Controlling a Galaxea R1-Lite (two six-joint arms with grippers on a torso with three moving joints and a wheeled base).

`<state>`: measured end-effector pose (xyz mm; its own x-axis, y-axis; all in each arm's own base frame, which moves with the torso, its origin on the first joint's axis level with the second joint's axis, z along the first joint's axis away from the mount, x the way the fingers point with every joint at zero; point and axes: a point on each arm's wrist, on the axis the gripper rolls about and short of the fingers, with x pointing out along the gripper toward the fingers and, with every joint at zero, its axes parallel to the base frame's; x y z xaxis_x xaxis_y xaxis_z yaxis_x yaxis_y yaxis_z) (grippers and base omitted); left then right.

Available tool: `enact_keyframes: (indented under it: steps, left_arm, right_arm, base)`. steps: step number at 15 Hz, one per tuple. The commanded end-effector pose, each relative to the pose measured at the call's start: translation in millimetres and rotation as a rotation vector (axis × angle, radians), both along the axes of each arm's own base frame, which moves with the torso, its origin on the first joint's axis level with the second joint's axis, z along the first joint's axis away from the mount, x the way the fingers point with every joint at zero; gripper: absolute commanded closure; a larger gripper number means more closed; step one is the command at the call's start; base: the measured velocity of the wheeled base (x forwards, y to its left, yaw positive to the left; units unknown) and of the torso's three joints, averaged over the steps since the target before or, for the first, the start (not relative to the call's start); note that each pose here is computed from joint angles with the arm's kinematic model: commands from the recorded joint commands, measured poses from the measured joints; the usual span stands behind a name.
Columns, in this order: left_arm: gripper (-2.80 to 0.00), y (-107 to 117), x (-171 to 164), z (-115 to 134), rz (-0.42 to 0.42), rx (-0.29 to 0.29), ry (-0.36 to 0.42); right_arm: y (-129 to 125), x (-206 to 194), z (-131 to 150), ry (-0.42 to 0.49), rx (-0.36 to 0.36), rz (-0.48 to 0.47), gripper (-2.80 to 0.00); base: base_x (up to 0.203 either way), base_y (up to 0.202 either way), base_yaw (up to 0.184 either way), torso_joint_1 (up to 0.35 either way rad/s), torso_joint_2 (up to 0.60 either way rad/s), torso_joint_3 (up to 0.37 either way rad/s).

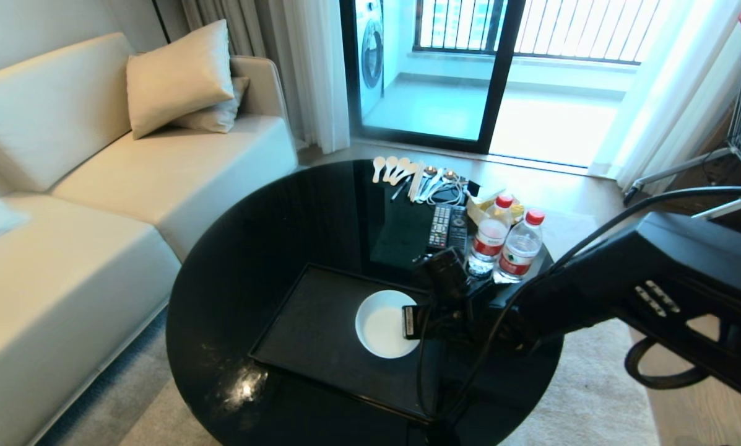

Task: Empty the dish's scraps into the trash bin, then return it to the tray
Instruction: Put the bowl back to the table

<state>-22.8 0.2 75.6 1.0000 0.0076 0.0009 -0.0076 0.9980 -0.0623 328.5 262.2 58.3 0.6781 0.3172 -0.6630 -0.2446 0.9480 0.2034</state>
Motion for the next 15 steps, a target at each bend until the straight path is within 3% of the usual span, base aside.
enact_keyframes:
  steps: [1, 11, 12, 15]
  left_arm:
    - [0.0, 0.0, 0.0, 0.0, 0.0, -0.001, -0.001]
    - [0.0, 0.0, 0.0, 0.0, 0.0, -0.001, -0.001]
    - [0.0, 0.0, 0.0, 0.0, 0.0, -0.001, -0.001]
    - [0.0, 0.0, 0.0, 0.0, 0.0, -0.001, -0.001]
  right_arm:
    - [0.9, 3.4, -16.6, 0.022, -0.018, -0.006, 0.0]
    - [-13.8, 21.2, -35.1, 0.041, -0.033, -0.058, 0.0]
    - [-14.3, 21.7, -37.3, 0.045, -0.037, -0.059, -2.8]
    - [-16.0, 23.8, -38.6, 0.045, -0.039, -0.063, -2.8]
  base:
    - [0.0, 0.0, 0.0, 0.0, 0.0, 0.0]
    - [0.0, 0.0, 0.0, 0.0, 0.0, 0.0]
    - [0.0, 0.0, 0.0, 0.0, 0.0, 0.0]
    - [0.0, 0.0, 0.0, 0.0, 0.0, 0.0]
